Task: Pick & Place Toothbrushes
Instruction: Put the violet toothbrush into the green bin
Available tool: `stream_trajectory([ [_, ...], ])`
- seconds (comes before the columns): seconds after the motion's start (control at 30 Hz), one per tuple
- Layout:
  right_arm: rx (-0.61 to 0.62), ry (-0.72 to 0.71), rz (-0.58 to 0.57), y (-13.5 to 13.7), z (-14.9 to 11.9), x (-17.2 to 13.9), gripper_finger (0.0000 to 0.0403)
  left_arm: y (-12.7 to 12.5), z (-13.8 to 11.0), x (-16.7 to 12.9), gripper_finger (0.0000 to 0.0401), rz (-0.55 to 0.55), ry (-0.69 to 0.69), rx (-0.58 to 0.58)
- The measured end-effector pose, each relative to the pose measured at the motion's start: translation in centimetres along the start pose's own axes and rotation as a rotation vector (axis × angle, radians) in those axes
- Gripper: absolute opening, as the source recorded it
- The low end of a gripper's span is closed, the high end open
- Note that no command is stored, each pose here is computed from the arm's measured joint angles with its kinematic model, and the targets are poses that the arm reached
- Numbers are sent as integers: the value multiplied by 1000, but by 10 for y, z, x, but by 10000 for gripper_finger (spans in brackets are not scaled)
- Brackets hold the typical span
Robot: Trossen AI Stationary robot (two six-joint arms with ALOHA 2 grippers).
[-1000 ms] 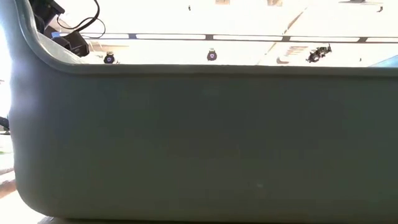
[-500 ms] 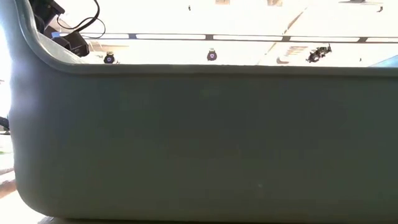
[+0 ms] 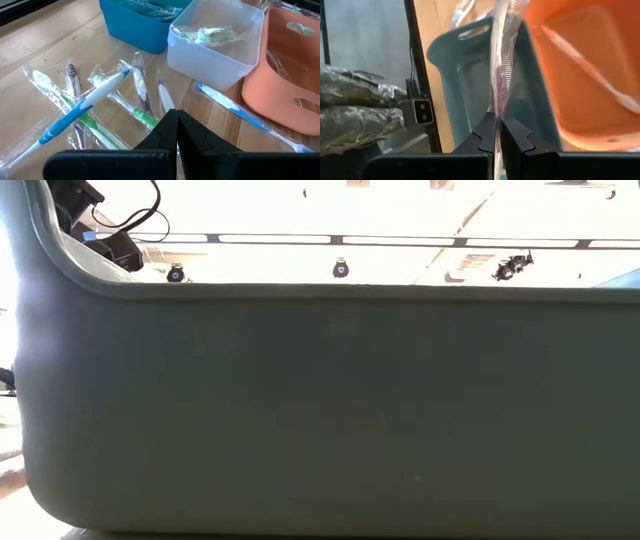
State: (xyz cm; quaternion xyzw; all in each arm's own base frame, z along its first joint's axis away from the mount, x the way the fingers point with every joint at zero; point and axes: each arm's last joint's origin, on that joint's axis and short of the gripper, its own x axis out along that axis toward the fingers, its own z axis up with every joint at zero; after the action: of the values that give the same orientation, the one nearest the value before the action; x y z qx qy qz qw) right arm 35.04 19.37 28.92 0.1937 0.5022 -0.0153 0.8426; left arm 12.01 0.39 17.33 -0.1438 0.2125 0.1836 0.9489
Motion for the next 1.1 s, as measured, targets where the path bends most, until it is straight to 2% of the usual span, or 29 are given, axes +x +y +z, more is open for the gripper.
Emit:
stream_trajectory([
  [0.5, -106, 57, -17, 1, -2, 61, 4, 1, -1, 0, 0, 6, 13, 5],
  [1.1, -121, 117, 7, -1, -5, 80, 4, 1, -2, 0, 0, 10, 19, 7],
])
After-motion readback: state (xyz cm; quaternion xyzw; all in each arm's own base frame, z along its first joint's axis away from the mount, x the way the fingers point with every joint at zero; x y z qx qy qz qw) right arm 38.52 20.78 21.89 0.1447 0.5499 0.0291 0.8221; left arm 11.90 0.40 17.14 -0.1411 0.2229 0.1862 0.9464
